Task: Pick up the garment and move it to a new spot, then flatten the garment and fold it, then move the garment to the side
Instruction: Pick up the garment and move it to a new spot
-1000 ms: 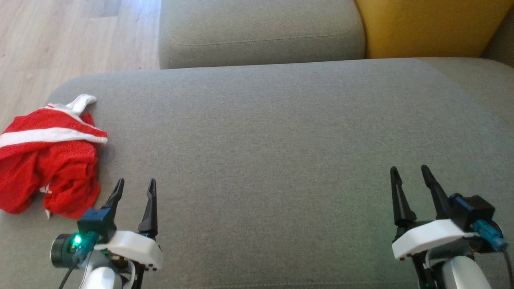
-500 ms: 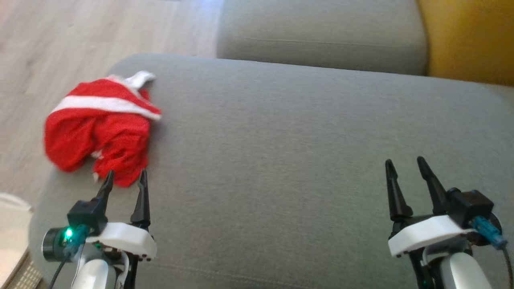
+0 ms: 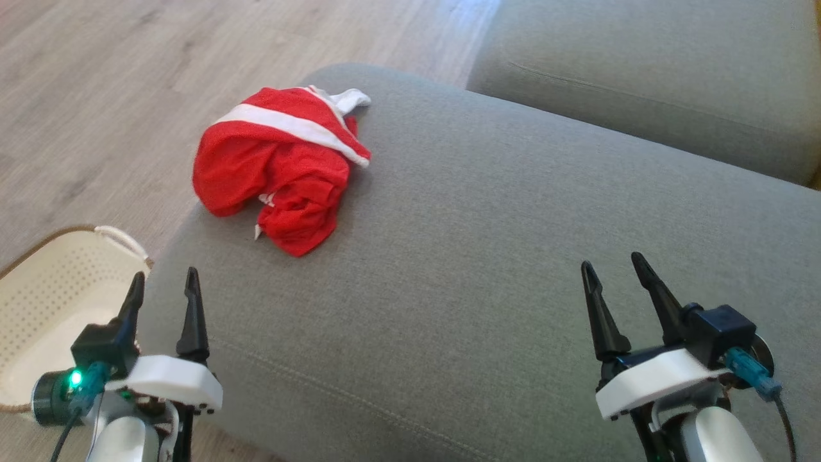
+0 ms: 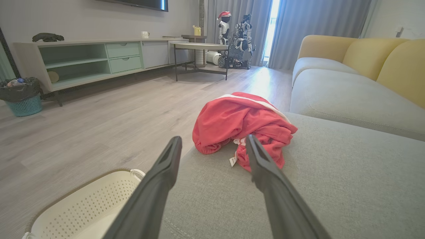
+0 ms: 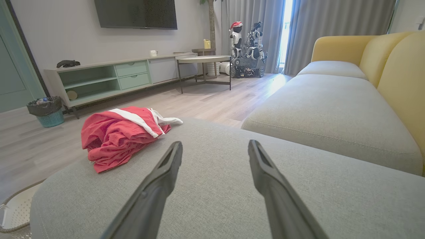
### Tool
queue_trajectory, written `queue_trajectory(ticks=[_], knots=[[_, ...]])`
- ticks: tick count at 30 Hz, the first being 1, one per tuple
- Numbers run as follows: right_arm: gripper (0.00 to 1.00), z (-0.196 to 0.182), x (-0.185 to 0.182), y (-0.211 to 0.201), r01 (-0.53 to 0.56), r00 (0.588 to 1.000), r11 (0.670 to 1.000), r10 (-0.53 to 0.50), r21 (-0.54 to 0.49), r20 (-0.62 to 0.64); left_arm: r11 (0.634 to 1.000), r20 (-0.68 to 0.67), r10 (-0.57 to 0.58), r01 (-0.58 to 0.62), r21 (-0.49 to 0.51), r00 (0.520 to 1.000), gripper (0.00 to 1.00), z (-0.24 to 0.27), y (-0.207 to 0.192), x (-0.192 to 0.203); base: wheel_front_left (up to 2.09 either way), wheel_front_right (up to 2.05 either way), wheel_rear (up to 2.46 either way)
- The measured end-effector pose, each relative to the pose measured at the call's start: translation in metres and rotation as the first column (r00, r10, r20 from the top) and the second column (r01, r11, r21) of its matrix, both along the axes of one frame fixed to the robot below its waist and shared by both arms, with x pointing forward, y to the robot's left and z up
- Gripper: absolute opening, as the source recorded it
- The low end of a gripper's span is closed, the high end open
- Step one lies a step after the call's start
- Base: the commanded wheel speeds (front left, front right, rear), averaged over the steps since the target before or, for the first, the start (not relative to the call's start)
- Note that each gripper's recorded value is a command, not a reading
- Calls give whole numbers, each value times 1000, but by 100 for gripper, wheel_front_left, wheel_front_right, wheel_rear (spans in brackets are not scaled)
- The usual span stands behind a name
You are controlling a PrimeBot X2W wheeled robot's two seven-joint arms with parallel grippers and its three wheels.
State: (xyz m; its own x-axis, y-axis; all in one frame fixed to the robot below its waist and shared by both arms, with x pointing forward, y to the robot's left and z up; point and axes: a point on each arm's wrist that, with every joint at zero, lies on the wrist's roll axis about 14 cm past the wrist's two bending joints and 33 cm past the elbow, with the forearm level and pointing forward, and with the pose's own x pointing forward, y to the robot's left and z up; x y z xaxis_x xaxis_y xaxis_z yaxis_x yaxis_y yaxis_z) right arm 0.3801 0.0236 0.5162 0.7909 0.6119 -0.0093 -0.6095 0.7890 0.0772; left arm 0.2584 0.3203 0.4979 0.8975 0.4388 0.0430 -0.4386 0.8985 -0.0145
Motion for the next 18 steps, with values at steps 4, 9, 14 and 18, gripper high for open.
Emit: queue_trajectory(ticks=[4, 9, 14, 18], knots=[[100, 2, -3, 12, -37, 999, 999, 37, 0, 6, 1000, 3, 31, -31, 3, 1000, 100, 1, 8, -11, 0, 0, 0], [100, 2, -3, 15, -45, 999, 999, 45, 0, 5, 999, -1, 40, -40, 0, 999, 100, -1, 9, -14, 0, 0, 0], [100, 1, -3, 14, -42, 999, 999, 42, 0, 1, 999, -6, 40, -40, -3, 999, 100, -3, 8, -14, 0, 0, 0], [100, 0, -2, 12, -37, 999, 999, 37, 0, -3, 999, -7, 36, -36, -5, 999, 100, -3, 7, -12, 0, 0, 0]])
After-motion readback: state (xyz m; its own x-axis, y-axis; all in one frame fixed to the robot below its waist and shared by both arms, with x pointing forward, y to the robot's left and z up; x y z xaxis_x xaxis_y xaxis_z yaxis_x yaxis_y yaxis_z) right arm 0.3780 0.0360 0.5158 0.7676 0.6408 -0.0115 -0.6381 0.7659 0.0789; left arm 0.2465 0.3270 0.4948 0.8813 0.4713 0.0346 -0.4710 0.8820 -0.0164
